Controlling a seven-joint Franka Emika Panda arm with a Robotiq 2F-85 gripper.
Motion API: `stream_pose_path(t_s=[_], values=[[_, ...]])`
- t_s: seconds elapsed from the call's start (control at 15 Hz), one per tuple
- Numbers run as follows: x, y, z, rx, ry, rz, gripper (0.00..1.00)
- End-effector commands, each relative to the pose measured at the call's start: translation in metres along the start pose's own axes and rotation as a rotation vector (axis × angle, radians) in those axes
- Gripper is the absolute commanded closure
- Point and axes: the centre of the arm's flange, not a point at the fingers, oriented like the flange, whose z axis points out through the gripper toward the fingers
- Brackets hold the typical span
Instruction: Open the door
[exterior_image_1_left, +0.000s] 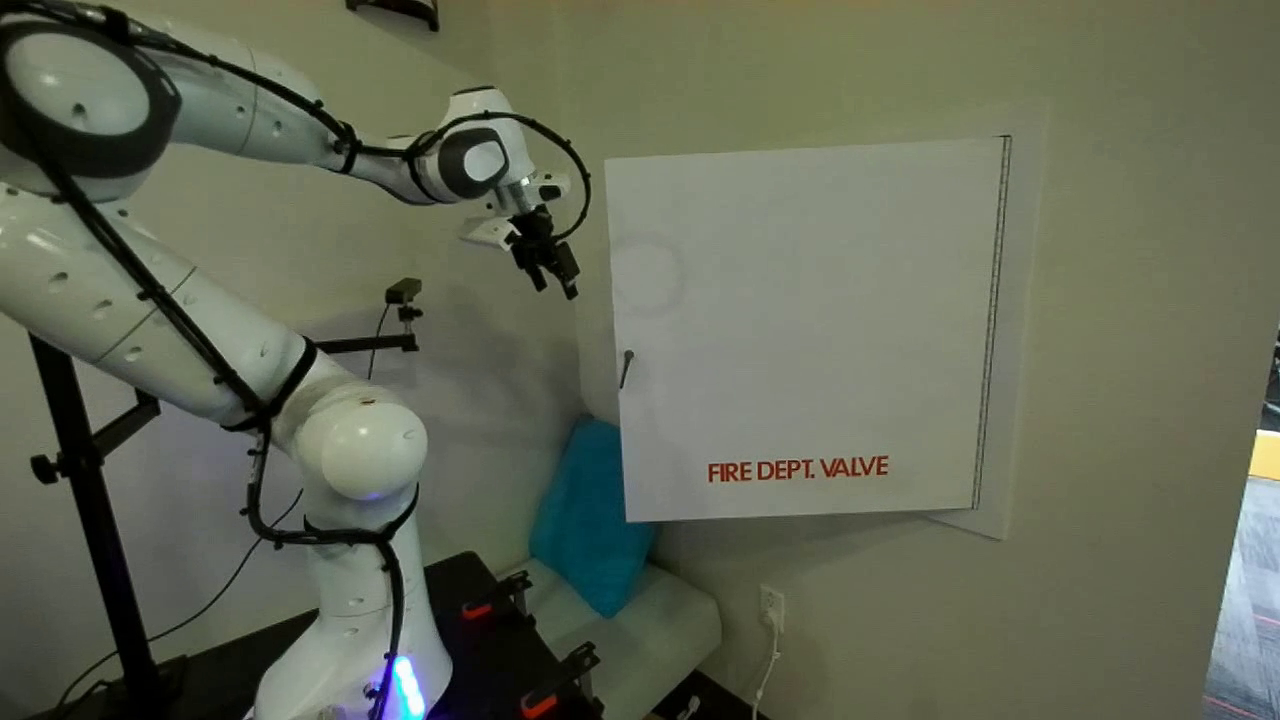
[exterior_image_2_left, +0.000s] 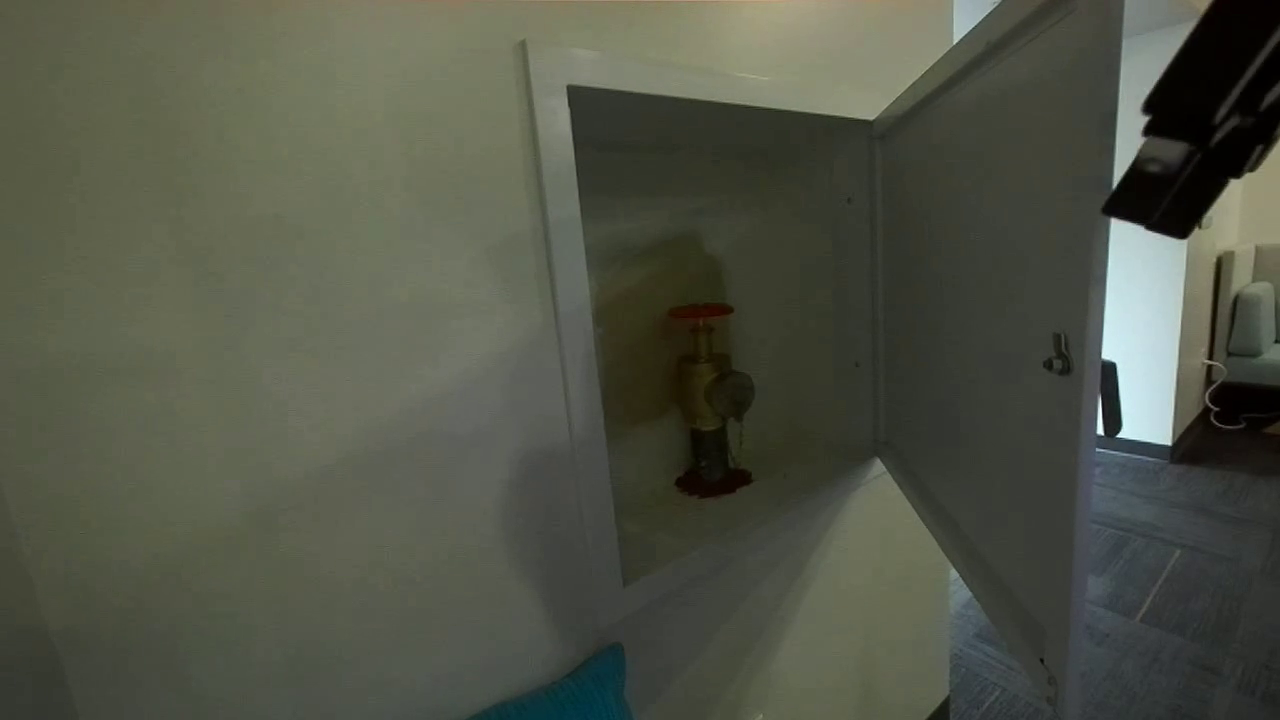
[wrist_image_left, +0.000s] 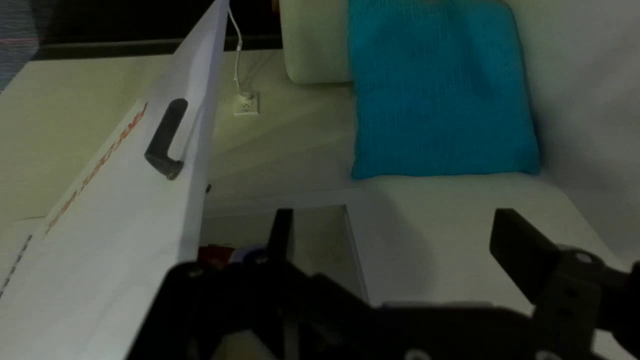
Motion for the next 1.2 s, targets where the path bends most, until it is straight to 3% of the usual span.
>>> stream_pose_path(t_s=[0.0, 0.4, 1.13], values=[[0.050, -0.028, 0.026, -0.130, -0.032, 0.016, 0.00], [0.081, -0.076, 0.058, -0.368, -0.015, -0.007, 0.00], [0.116, -0.135, 0.093, -0.891, -0.010, -0.090, 0.00]])
